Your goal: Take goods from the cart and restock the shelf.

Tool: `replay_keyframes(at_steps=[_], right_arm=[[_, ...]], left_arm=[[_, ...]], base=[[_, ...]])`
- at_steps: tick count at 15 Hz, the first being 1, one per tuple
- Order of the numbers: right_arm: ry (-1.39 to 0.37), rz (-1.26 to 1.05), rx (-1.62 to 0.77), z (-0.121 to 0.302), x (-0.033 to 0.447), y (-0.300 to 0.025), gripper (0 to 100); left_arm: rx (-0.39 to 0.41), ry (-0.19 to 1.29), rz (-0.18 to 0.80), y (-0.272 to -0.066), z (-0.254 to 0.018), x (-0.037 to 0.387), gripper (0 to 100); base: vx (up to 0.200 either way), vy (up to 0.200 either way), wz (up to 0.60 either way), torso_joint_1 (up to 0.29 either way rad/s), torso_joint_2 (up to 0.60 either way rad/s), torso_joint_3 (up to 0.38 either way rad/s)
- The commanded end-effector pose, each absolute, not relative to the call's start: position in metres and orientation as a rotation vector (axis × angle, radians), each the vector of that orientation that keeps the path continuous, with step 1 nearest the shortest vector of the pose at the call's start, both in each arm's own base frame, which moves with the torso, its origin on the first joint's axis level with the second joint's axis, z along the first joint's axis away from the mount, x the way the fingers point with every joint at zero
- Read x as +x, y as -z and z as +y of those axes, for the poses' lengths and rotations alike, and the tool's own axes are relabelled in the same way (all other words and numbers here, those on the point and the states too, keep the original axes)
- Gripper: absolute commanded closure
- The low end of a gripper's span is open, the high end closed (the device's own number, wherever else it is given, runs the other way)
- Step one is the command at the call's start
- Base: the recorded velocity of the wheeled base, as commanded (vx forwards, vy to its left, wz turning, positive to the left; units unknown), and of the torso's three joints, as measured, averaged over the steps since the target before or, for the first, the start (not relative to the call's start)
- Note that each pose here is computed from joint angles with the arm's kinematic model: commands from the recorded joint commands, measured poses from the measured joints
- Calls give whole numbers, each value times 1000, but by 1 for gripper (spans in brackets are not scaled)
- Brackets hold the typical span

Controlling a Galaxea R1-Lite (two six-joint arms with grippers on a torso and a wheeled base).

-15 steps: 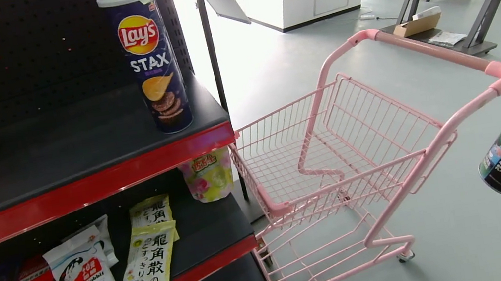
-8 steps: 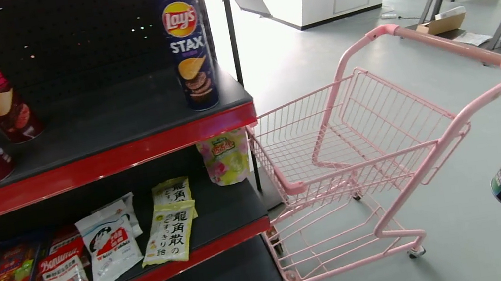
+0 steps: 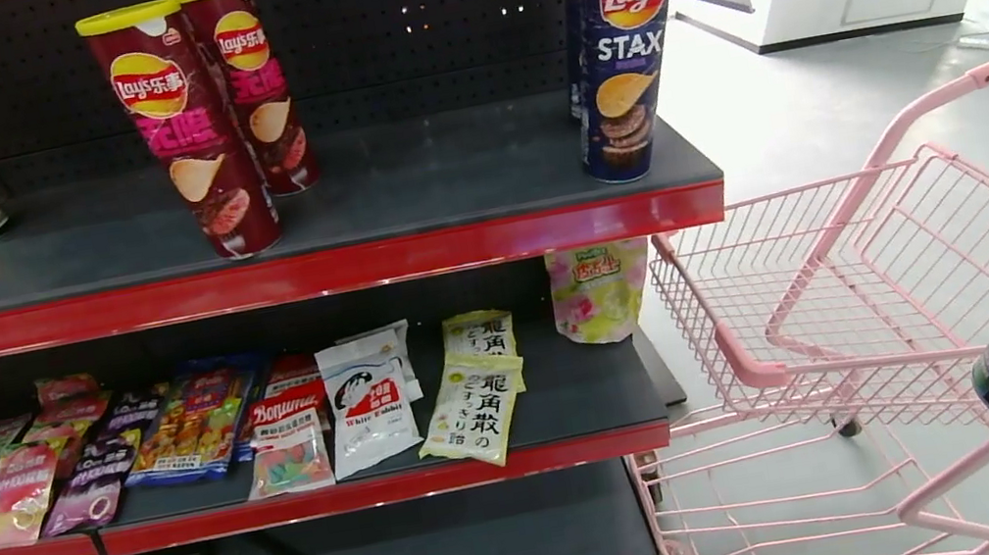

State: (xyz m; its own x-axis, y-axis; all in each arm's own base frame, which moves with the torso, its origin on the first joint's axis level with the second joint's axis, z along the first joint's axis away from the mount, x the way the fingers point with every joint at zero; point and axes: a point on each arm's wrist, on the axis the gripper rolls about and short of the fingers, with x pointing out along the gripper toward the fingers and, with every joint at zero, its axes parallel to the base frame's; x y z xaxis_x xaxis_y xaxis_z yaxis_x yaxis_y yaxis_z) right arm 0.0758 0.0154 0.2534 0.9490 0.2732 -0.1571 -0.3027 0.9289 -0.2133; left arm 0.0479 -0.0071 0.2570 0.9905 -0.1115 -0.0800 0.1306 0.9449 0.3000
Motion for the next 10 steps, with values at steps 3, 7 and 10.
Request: replay_keyframes(at_steps=[3, 7, 10], right_arm=[[-300, 108, -235, 15, 70, -253, 100], [-301, 105, -234, 14, 64, -249, 100], [-302, 100, -234, 13, 62, -248, 100]], left_arm=[[310, 123, 63, -256, -7, 48, 0], [310, 123, 63, -256, -7, 48, 0], [311, 124, 68, -255, -7, 48, 0]], base=[[0, 200, 0, -1, 4, 4], [0, 200, 0, 4, 0, 1], [0, 200, 0, 1, -1, 4]])
